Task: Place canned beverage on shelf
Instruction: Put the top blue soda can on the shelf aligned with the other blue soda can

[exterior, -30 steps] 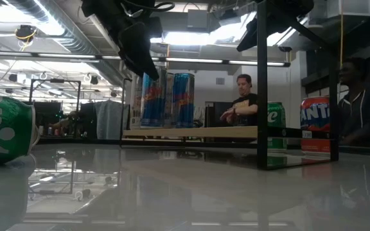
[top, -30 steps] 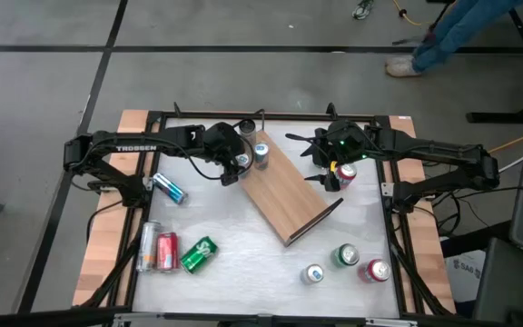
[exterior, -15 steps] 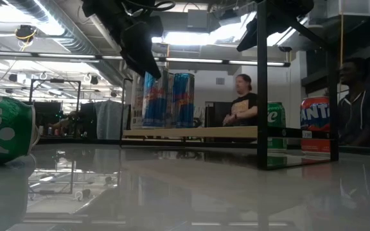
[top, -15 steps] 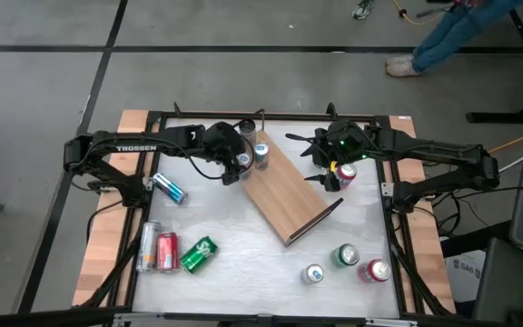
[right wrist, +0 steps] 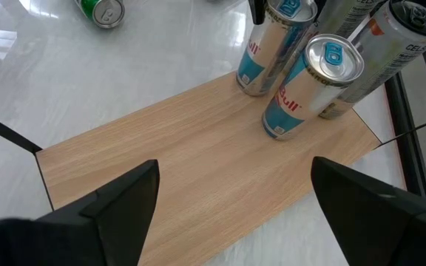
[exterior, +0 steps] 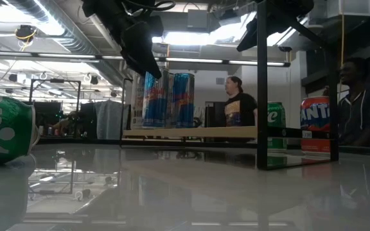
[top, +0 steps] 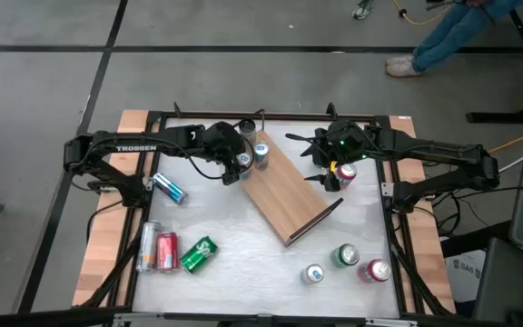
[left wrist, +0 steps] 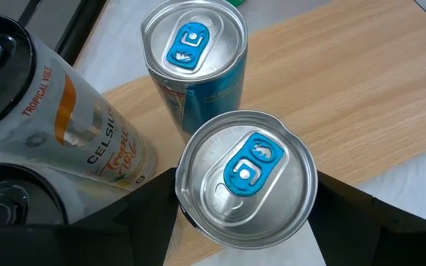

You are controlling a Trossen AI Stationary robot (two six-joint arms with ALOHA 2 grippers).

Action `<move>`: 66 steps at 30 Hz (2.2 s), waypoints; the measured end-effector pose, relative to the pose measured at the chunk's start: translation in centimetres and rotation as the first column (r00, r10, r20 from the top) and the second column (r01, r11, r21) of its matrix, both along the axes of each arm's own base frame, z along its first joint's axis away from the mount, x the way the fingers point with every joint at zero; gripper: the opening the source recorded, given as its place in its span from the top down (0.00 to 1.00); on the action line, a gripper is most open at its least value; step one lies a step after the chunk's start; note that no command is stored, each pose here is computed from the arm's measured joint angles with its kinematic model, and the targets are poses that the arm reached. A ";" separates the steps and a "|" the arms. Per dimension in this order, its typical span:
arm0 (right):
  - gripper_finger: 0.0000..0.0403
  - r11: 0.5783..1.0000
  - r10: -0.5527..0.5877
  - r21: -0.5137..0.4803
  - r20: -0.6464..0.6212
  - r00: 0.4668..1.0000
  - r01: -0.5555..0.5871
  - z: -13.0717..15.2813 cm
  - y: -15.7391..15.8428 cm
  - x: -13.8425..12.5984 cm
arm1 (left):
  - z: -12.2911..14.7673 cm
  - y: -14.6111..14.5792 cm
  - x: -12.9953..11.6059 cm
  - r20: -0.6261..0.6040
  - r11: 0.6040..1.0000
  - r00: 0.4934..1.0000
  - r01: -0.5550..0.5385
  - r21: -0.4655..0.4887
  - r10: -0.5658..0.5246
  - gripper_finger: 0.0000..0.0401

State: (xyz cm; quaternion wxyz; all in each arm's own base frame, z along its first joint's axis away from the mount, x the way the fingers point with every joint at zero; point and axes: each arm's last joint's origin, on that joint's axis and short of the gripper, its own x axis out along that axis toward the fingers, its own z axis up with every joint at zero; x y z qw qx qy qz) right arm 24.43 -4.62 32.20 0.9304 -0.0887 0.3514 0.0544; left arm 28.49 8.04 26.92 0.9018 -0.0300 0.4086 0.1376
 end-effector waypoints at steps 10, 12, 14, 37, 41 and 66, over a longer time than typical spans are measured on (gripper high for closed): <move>0.15 1.000 0.000 0.000 0.000 1.000 0.000 0.0 0.0 0.0 | 0.0 0.1 0.0 -0.003 1.000 1.000 -0.019 0.012 0.019 0.35; 0.15 1.000 0.000 0.000 0.000 1.000 0.000 0.0 0.0 0.0 | 0.0 0.1 0.0 -0.003 1.000 1.000 -0.019 0.012 0.019 0.35; 0.15 1.000 0.000 0.000 0.000 1.000 0.000 0.0 0.0 0.0 | 0.0 0.1 0.0 -0.003 1.000 1.000 -0.019 0.012 0.019 0.35; 0.15 1.000 0.000 0.000 0.000 1.000 0.000 0.0 0.0 0.0 | 0.1 0.1 0.0 -0.001 0.999 0.999 -0.034 0.031 0.034 0.18; 0.15 1.000 0.000 0.000 0.000 1.000 0.000 0.0 0.0 0.0 | 0.2 0.1 -0.1 0.003 0.999 0.999 -0.034 0.032 0.034 0.18; 0.15 1.000 0.000 0.001 -0.008 1.000 0.000 -0.1 0.0 0.0 | 3.1 -5.6 -1.9 0.095 0.981 0.980 0.183 -0.070 -0.176 0.17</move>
